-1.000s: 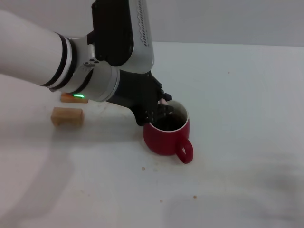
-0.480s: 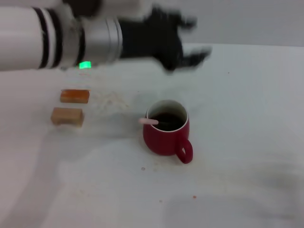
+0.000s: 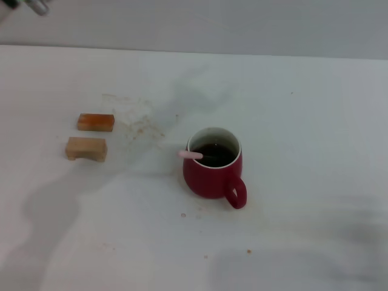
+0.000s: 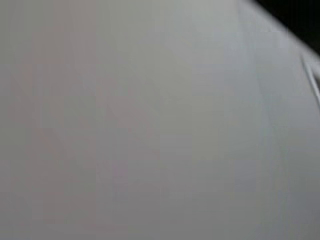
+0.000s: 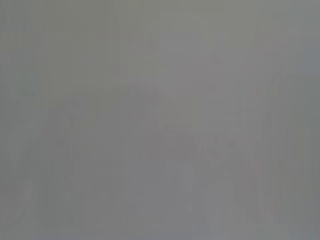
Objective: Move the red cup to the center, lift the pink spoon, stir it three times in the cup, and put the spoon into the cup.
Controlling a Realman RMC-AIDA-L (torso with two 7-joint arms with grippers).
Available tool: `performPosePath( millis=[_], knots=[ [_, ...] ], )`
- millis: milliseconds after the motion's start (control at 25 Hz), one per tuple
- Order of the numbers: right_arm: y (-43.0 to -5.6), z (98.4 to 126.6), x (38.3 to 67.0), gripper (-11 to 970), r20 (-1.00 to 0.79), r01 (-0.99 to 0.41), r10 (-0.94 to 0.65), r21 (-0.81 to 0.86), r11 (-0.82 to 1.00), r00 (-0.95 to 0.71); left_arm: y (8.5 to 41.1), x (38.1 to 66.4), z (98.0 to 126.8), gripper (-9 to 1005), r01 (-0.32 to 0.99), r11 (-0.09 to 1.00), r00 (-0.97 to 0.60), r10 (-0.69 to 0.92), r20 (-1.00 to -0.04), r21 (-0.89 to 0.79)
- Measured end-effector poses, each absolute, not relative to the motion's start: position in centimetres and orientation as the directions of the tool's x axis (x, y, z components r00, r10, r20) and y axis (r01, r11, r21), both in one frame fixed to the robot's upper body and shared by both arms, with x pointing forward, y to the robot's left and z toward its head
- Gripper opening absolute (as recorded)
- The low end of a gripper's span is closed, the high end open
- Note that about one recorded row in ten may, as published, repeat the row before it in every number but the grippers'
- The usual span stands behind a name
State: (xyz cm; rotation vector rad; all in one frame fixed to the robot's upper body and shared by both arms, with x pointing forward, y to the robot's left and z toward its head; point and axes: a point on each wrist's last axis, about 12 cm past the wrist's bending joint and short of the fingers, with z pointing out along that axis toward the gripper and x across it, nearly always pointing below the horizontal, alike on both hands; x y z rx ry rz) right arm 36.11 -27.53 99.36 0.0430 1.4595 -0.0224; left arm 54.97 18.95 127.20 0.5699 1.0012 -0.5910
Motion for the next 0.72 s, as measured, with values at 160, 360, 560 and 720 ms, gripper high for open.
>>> performPosePath(
  millis=[160, 360, 560, 720],
  knots=[
    [-27.4, 99.4, 36.3, 0, -0.994, 0.038, 0.013, 0.018, 0.999, 0.113, 18.7, 53.9, 127.6, 823, 0.554, 0.768, 0.562, -0.059, -0.825, 0.322],
    [-27.3, 99.4, 36.4, 0, -0.993, 0.035, 0.018, 0.022, 0.999, 0.114, 17.2, 53.8, 128.2, 816, 0.385, 0.758, 0.619, 0.211, -0.756, 0.527],
    [-27.1, 99.4, 36.3, 0, -0.994, 0.024, 0.02, 0.023, 0.999, 0.11, 17.2, 54.3, 130.0, 793, 0.443, 0.787, 0.586, 0.108, -0.803, 0.429],
    [-27.1, 99.4, 36.4, 0, -0.994, 0.023, 0.02, 0.022, 0.999, 0.11, 16.3, 55.1, 131.0, 794, 0.582, 0.748, 0.48, 0.001, -0.878, 0.319]
  ],
)
